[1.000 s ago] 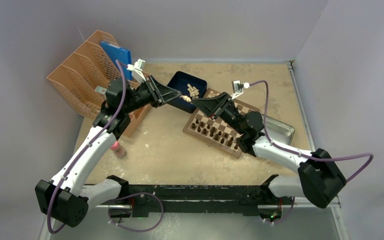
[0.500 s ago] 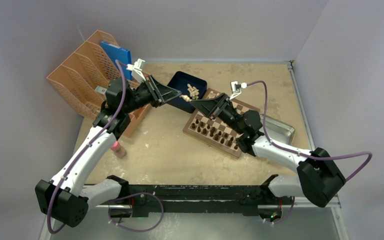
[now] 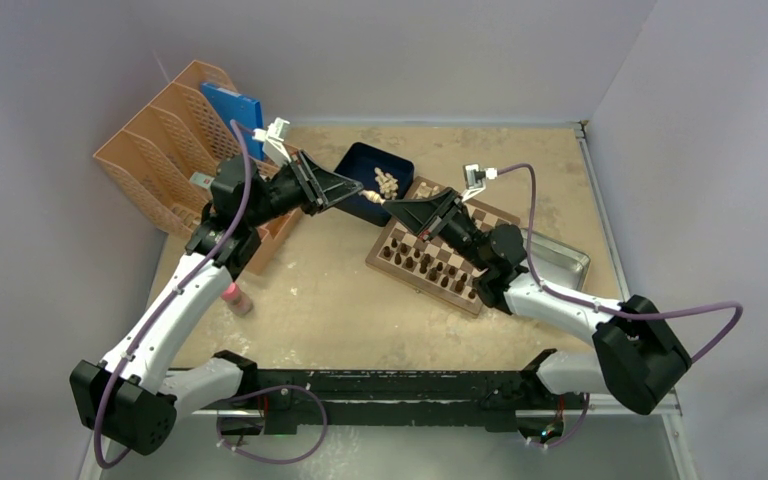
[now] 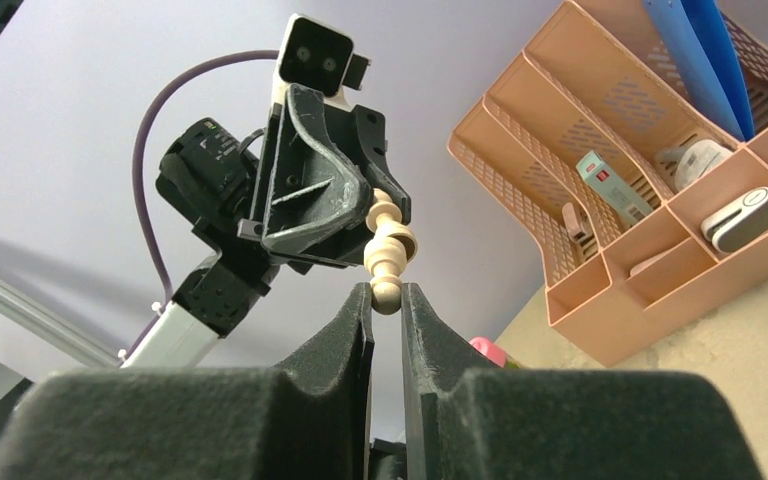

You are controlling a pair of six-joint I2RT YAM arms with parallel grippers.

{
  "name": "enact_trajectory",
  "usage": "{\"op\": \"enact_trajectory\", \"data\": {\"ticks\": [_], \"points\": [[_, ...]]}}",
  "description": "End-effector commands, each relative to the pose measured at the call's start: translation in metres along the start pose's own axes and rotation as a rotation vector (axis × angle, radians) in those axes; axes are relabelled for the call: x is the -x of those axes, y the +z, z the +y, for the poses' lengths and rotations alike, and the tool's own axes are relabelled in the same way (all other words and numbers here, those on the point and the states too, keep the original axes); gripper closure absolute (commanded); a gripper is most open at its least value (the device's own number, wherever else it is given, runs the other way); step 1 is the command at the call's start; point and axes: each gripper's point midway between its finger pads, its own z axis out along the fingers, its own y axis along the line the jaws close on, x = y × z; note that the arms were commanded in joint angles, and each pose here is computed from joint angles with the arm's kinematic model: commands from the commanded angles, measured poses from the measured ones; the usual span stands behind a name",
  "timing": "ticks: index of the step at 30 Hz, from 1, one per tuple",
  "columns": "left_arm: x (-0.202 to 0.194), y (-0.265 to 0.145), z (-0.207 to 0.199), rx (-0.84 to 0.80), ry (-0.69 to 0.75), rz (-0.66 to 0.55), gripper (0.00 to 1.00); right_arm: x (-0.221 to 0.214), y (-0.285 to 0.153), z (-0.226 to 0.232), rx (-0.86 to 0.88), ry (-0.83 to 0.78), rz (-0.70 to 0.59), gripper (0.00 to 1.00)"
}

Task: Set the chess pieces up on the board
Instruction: Pick up the chess piece from the storage box, then place the chess piece on the chessboard.

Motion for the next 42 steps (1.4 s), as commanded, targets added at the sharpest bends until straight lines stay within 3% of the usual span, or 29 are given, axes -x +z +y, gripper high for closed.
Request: {"op": "enact_trajectory", "data": {"ticks": [1,7,12,18,24,28,31,35,42], "points": [[0.007,-0.006,-0.013,-0.041,0.035,-0.038,1.00,0.010,0.000,0.026,0.100,-0.054,-0.039,0.89],[0.012,-0.009,-0.001,0.023,0.079,-0.079,1.00,0.005,-0.004,0.020,0.066,-0.070,-0.015,0.91],[0.025,-0.026,0.016,0.158,0.231,-0.161,1.00,0.018,0.000,-0.005,-0.114,-0.189,-0.020,0.92],[0.032,-0.054,0.033,0.300,0.446,-0.191,1.00,0.059,0.001,-0.062,-0.464,-0.431,0.024,0.94],[0.023,-0.075,0.043,0.357,0.630,-0.127,1.00,0.110,-0.040,-0.133,-0.861,-0.579,0.108,0.95],[0.007,-0.077,0.056,0.344,0.654,-0.085,1.00,0.132,-0.073,-0.169,-1.122,-0.652,0.149,0.95],[-0.006,-0.077,0.068,0.337,0.651,-0.037,1.00,0.133,-0.093,-0.200,-1.246,-0.646,0.258,0.95],[-0.020,-0.076,0.083,0.330,0.662,0.008,1.00,0.121,-0.122,-0.241,-1.386,-0.602,0.420,0.95],[-0.030,-0.077,0.085,0.301,0.664,0.030,1.00,0.107,-0.147,-0.280,-1.529,-0.565,0.558,0.93]]}}
